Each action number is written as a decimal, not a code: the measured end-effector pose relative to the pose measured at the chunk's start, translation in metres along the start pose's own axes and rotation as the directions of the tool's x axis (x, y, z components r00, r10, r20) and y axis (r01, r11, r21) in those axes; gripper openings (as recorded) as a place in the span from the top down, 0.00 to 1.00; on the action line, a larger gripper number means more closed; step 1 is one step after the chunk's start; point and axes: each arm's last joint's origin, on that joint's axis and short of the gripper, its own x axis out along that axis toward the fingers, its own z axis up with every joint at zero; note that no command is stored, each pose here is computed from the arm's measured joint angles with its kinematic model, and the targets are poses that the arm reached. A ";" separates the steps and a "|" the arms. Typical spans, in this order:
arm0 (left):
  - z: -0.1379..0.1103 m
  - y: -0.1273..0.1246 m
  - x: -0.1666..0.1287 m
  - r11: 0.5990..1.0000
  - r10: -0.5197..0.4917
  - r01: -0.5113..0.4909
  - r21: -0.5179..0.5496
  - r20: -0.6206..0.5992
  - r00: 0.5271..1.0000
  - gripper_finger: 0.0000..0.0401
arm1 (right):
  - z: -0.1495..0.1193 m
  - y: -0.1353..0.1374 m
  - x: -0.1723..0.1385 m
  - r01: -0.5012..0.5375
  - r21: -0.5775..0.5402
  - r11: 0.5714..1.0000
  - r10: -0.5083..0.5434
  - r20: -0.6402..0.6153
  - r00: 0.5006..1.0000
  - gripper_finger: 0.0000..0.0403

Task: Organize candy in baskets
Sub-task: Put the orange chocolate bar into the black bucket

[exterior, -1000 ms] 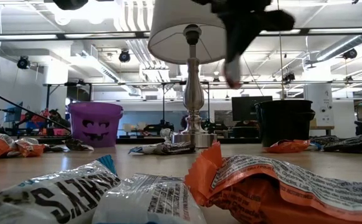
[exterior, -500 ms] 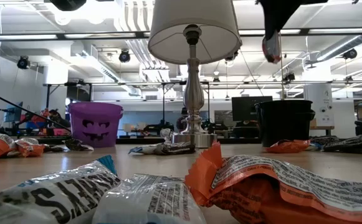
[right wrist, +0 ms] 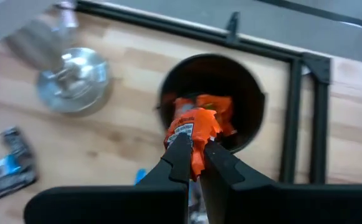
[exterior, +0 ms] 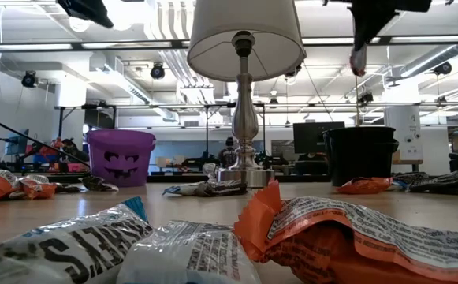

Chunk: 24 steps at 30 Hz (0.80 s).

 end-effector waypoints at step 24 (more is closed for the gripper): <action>-0.002 -0.002 0.026 0.975 0.121 -0.148 -0.163 -0.168 0.978 0.65 | 0.029 -0.034 0.033 0.127 -0.171 0.977 -0.133 -0.020 0.991 0.98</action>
